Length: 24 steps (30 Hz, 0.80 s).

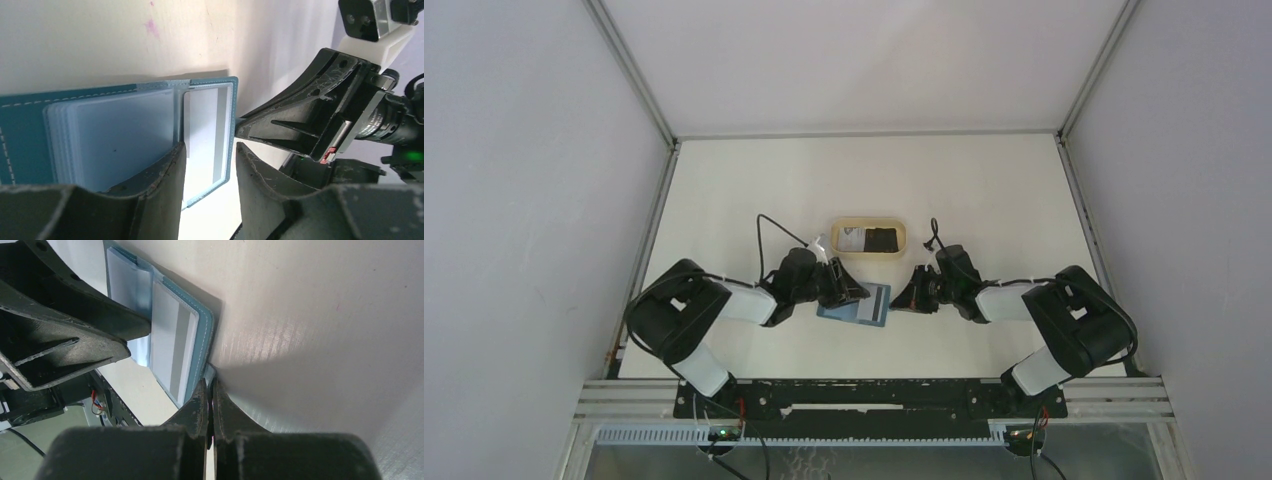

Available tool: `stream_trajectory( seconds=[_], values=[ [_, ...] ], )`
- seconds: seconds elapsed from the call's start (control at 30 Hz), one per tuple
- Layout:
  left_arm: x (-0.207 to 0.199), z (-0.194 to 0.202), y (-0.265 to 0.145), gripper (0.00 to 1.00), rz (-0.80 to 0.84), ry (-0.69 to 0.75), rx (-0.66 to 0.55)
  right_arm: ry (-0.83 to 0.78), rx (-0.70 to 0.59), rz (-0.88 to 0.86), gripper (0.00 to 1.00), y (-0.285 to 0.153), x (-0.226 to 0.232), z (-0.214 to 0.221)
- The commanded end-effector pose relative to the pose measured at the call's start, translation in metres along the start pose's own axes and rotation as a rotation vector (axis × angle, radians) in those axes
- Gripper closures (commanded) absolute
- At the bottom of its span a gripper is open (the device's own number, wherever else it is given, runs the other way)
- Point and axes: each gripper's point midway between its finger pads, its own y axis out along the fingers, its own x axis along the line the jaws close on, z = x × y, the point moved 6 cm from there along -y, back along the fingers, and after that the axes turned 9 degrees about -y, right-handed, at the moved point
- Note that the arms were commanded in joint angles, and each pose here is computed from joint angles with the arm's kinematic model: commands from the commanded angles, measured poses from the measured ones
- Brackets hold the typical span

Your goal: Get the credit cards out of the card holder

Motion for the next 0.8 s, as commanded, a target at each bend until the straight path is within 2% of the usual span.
stream_trajectory(
  seconds=[0.0, 0.27, 0.53, 0.77],
  values=[
    [-0.019, 0.006, 0.002, 0.55, 0.184, -0.055, 0.054, 0.004, 0.054, 0.096, 1.00, 0.000, -0.022, 0.018],
    [-0.017, 0.008, 0.001, 0.56, 0.177, -0.054, 0.058, 0.003, 0.053, 0.093, 1.00, 0.000, -0.023, 0.018],
    [0.008, -0.002, -0.011, 0.57, -0.122, 0.082, -0.026, 0.004, 0.057, 0.091, 1.00, 0.001, -0.024, 0.018],
    [0.004, 0.009, 0.000, 0.56, -0.136, 0.079, 0.025, 0.008, 0.061, 0.088, 1.00, 0.001, -0.024, 0.019]
  ],
)
